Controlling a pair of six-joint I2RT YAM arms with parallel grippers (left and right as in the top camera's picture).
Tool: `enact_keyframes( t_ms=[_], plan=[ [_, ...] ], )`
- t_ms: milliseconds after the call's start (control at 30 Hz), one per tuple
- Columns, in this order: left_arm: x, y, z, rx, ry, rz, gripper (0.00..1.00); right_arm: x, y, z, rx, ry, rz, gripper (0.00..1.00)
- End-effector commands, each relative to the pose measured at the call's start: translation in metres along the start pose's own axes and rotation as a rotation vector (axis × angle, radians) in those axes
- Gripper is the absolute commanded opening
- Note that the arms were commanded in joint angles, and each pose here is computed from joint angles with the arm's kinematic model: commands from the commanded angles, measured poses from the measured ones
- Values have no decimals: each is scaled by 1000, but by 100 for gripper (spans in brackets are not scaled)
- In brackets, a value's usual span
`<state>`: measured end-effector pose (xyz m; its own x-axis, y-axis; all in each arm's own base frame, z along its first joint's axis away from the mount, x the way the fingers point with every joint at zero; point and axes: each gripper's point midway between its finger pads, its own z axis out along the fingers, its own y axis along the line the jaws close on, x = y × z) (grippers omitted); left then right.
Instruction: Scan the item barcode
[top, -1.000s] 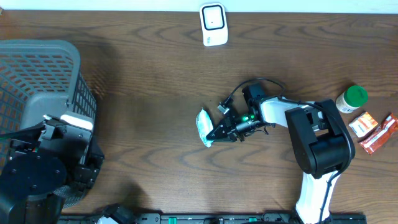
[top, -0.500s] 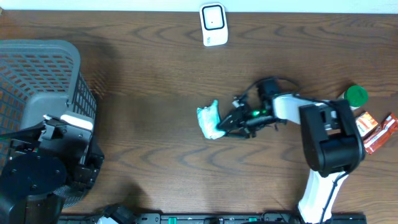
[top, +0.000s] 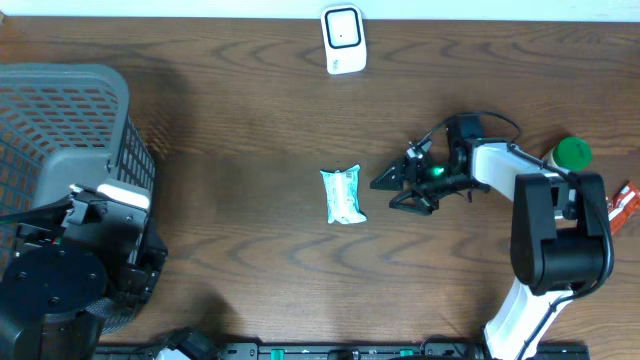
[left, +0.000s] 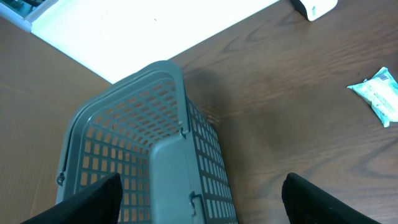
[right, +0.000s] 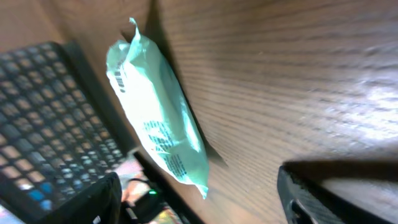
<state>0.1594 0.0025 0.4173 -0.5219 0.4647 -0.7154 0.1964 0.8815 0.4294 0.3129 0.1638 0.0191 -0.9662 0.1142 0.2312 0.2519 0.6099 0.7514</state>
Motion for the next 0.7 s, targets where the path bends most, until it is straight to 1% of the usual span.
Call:
enact_keyframes(
  t_ms=[0, 33, 100, 167, 233, 333, 400, 467, 533, 667],
  plan=[
    [1, 2, -1, -9, -4, -1, 82, 6, -48, 12, 319, -16, -78, 64],
    [1, 2, -1, -9, -4, -1, 82, 7, -41, 13, 335, -26, -113, 49],
    [1, 2, -1, -9, -4, -1, 82, 10, -23, 15, 355, -49, -191, 1],
    [1, 2, -1, -9, -4, -1, 82, 15, 0, 16, 360, -77, -264, 1],
    [1, 2, -1, -9, -4, -1, 82, 22, 36, 15, 318, -127, -334, 1],
    [1, 2, -1, -9, -4, -1, 82, 25, 75, 11, 257, -194, -430, 1],
    [1, 2, -1, -9, -4, -1, 82, 27, 91, 10, 228, -223, -465, 1],
    [1, 2, -1, -9, -4, -1, 82, 27, 99, 12, 221, -243, -488, 1],
    [1, 2, -1, -9, -4, -1, 82, 23, 95, 18, 259, -260, -477, 1],
    [1, 2, -1, -9, -4, -1, 82, 23, 84, 39, 284, -222, -476, 1]
  ],
)
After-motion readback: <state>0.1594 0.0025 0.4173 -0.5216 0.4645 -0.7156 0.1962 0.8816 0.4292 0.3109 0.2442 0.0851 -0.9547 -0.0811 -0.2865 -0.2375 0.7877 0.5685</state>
